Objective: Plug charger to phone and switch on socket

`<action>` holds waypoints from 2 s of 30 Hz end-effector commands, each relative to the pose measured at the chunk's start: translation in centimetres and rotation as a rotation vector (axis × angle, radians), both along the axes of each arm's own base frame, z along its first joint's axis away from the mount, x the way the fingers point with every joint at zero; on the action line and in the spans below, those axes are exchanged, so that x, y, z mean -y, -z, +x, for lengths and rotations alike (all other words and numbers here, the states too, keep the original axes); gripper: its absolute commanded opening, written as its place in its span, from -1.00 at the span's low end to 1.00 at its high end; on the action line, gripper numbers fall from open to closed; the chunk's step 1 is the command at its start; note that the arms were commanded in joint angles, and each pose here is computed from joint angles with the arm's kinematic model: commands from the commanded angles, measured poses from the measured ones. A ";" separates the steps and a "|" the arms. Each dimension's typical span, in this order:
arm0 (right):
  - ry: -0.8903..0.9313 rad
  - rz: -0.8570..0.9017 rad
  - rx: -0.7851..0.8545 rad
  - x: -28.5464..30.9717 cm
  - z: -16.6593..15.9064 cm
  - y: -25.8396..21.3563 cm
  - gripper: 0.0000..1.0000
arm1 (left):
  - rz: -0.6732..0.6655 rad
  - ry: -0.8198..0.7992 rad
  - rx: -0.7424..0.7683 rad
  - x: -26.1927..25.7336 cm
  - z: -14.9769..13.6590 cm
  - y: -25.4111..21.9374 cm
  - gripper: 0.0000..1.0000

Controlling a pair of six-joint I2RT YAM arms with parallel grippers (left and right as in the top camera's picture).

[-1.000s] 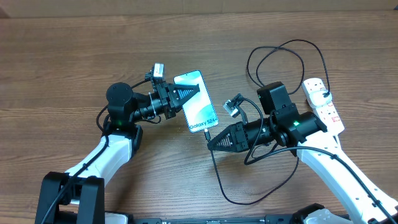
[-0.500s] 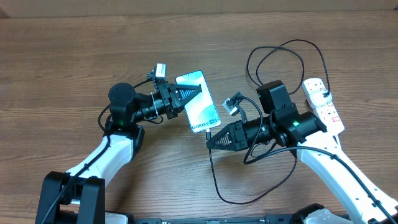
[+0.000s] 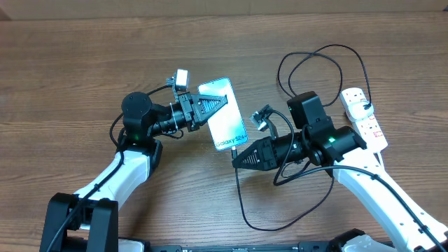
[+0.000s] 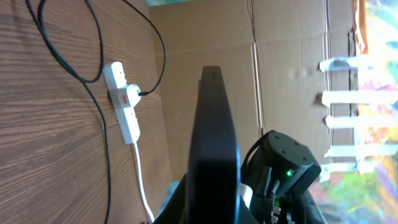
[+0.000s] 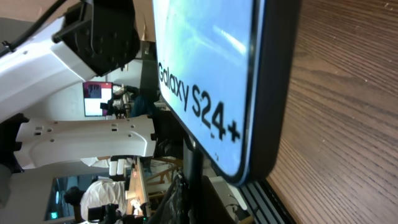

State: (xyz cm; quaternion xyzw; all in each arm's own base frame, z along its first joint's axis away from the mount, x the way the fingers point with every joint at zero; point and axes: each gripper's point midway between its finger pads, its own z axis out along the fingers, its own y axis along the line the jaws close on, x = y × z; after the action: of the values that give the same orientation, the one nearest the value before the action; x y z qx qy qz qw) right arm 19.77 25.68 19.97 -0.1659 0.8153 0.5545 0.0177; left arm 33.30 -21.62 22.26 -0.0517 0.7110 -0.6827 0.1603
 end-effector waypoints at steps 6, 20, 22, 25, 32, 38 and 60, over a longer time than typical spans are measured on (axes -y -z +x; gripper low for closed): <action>0.062 -0.062 0.080 0.5 1.9 0.9 -0.92 | 0.007 0.191 0.098 1.1 -3.1 -0.8 -0.91; 0.086 -0.071 0.140 0.4 3.0 0.8 -0.92 | 0.008 0.244 0.124 1.2 -4.0 -0.8 -0.92; 0.085 -0.072 0.139 0.4 2.9 0.9 -0.92 | 0.010 0.247 0.131 1.2 -4.0 -0.8 -0.92; 0.071 -0.083 0.137 0.6 2.6 1.2 -0.93 | 0.013 0.246 0.150 1.1 -4.0 -0.8 -0.92; 0.064 -0.133 0.130 1.2 2.1 2.2 -0.93 | 0.029 0.161 0.192 -1.7 -2.1 -0.8 -0.92; 0.287 -0.563 0.120 6.6 4.4 7.8 -0.92 | 0.041 0.031 0.179 -6.6 0.2 -0.7 -0.92; 0.410 -0.773 0.133 2.3 8.9 17.2 1.00 | 0.037 -0.031 0.152 -10.3 0.8 -0.7 -0.92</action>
State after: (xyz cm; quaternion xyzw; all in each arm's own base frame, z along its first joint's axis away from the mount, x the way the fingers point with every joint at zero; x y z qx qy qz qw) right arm 27.93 22.51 2.58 -0.0483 0.9768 0.1798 0.1058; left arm 34.24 -12.81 22.63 -0.0075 0.7096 -0.6678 0.2246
